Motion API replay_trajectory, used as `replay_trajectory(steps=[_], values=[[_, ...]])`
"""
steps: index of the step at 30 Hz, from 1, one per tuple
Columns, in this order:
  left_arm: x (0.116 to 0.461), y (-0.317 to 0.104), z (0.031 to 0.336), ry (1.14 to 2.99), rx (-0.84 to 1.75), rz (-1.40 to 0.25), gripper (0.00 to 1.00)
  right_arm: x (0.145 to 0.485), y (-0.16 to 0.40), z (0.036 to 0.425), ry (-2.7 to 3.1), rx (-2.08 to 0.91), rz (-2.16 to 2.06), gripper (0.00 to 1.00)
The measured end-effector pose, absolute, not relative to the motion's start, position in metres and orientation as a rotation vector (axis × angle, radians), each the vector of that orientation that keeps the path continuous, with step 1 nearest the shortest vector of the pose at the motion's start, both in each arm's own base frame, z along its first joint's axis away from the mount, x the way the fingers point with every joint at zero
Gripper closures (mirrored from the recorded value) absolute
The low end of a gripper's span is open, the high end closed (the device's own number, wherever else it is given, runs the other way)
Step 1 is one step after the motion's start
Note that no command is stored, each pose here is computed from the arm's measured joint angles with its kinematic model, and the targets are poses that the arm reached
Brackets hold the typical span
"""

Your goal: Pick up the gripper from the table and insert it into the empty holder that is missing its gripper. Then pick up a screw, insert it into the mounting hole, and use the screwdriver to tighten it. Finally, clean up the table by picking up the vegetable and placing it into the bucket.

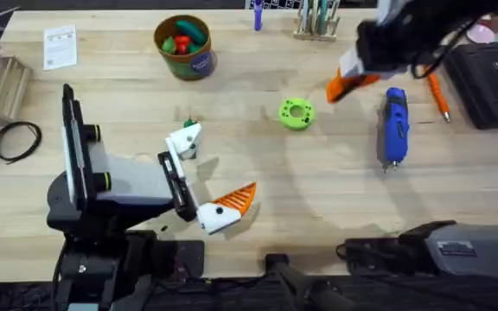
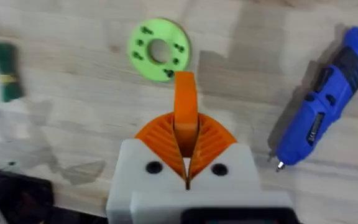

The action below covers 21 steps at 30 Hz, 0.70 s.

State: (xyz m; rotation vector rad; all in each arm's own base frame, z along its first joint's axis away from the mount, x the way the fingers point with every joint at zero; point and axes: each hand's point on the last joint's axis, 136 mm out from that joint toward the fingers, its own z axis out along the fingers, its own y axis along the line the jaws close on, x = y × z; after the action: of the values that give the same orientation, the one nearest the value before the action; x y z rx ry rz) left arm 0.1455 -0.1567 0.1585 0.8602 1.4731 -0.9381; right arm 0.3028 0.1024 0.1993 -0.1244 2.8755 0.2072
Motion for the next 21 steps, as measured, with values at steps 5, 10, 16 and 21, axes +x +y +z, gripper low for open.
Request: replay_trajectory(steps=[5, 10, 16, 21], values=[[0.146, -0.157, 0.158, 1.473, 0.860, -0.938, 0.015, 0.291, 0.109, 0.234, 2.778, -0.099, 0.321, 0.992], [0.145, -0.157, 0.159, 1.473, 0.860, -0.938, 0.016, 0.289, 0.117, 0.262, 2.659, -0.077, 0.393, 0.992], [0.146, -0.157, 0.158, 1.473, 0.860, -0.938, 0.016, 0.286, 0.128, 0.292, 2.536, -0.076, 0.493, 0.992], [0.145, -0.157, 0.159, 1.473, 0.861, -0.938, 0.015, 0.293, 0.153, 0.288, 2.464, -0.128, 0.675, 0.992]])
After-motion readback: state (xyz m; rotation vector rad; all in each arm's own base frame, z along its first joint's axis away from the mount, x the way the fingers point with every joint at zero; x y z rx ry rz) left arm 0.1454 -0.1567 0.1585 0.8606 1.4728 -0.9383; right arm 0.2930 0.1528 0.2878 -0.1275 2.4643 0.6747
